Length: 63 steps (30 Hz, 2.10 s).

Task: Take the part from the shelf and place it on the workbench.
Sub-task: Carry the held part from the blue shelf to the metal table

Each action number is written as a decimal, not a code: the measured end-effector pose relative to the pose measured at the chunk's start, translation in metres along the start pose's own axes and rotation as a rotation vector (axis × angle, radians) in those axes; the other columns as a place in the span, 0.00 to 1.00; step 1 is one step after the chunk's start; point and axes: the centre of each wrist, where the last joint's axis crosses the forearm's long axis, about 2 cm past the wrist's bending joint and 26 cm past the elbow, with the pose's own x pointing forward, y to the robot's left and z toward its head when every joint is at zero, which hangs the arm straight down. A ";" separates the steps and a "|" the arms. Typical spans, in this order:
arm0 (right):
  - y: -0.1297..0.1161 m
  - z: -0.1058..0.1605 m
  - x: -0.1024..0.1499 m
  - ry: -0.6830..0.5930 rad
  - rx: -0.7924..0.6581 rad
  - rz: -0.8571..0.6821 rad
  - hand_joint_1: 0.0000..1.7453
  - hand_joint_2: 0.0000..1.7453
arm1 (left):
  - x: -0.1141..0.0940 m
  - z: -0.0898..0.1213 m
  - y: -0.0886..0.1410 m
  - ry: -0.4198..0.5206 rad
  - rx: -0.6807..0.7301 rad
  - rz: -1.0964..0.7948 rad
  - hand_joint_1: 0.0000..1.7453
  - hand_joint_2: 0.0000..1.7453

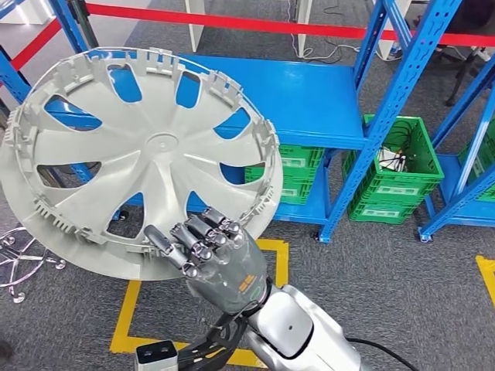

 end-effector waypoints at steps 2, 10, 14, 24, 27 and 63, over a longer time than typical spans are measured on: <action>-0.001 -0.001 0.000 0.000 -0.005 0.000 1.00 1.00 | 0.002 0.000 -0.002 -0.004 -0.003 -0.002 0.00 1.00; -0.003 -0.001 -0.002 0.002 -0.010 0.005 1.00 1.00 | 0.006 -0.001 0.001 -0.009 0.000 -0.013 0.00 1.00; -0.003 0.001 -0.002 0.009 -0.006 0.006 1.00 1.00 | 0.006 -0.001 0.001 -0.006 -0.001 -0.022 0.00 1.00; -0.011 0.002 -0.012 0.001 -0.025 0.037 1.00 1.00 | 0.008 -0.002 0.000 0.014 -0.034 -0.093 0.00 1.00; -0.012 0.005 -0.014 0.007 -0.019 0.045 1.00 1.00 | 0.011 -0.002 0.001 0.011 -0.042 -0.112 0.00 1.00; -0.023 0.002 -0.025 0.023 -0.056 0.086 1.00 1.00 | 0.029 -0.006 0.005 0.000 -0.064 -0.185 0.00 1.00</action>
